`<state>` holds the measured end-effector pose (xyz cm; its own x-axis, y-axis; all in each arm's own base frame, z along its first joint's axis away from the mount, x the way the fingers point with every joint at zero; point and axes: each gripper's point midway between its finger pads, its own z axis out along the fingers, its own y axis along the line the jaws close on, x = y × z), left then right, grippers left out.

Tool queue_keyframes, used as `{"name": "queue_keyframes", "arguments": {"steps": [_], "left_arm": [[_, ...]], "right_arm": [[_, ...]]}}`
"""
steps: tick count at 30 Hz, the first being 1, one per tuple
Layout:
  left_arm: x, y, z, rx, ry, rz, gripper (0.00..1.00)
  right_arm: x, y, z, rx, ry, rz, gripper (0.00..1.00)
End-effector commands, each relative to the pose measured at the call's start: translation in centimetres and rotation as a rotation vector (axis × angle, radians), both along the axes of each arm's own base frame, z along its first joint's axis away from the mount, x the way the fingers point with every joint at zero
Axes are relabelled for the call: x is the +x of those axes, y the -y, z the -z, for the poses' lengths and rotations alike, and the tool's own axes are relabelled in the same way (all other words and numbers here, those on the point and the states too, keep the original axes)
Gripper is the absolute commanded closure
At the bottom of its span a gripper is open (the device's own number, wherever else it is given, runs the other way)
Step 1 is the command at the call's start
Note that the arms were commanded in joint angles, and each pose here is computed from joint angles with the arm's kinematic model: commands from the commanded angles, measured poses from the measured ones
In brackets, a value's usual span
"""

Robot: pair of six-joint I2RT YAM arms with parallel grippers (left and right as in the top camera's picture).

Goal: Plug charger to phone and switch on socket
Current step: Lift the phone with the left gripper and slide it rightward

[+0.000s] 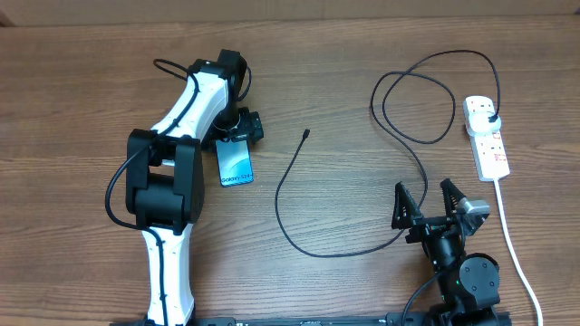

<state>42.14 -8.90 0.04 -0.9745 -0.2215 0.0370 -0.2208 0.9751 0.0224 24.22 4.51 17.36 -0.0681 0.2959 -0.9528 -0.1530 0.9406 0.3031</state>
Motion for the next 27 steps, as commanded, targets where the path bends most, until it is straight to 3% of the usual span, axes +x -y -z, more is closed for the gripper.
{"name": "queue_keyframes", "arguments": {"steps": [1, 10, 23, 27], "left_arm": [[-0.6, -0.5, 2.3, 0.056, -0.036, 0.080, 0.00], [-2.5, -0.9, 4.1, 0.061, -0.084, 0.074, 0.00], [-4.3, 0.6, 5.6, -0.040, -0.133, 0.027, 0.00], [-4.4, 1.0, 5.5, -0.105, -0.148, 0.003, 0.09]], "right_arm": [[0.0, 0.0, 0.2, -0.004, 0.003, 0.000, 0.00], [0.0, 0.0, 0.2, -0.004, 0.003, 0.000, 0.00], [0.0, 0.0, 0.2, -0.004, 0.003, 0.000, 0.00], [0.0, 0.0, 0.2, -0.004, 0.003, 0.000, 0.00]]}}
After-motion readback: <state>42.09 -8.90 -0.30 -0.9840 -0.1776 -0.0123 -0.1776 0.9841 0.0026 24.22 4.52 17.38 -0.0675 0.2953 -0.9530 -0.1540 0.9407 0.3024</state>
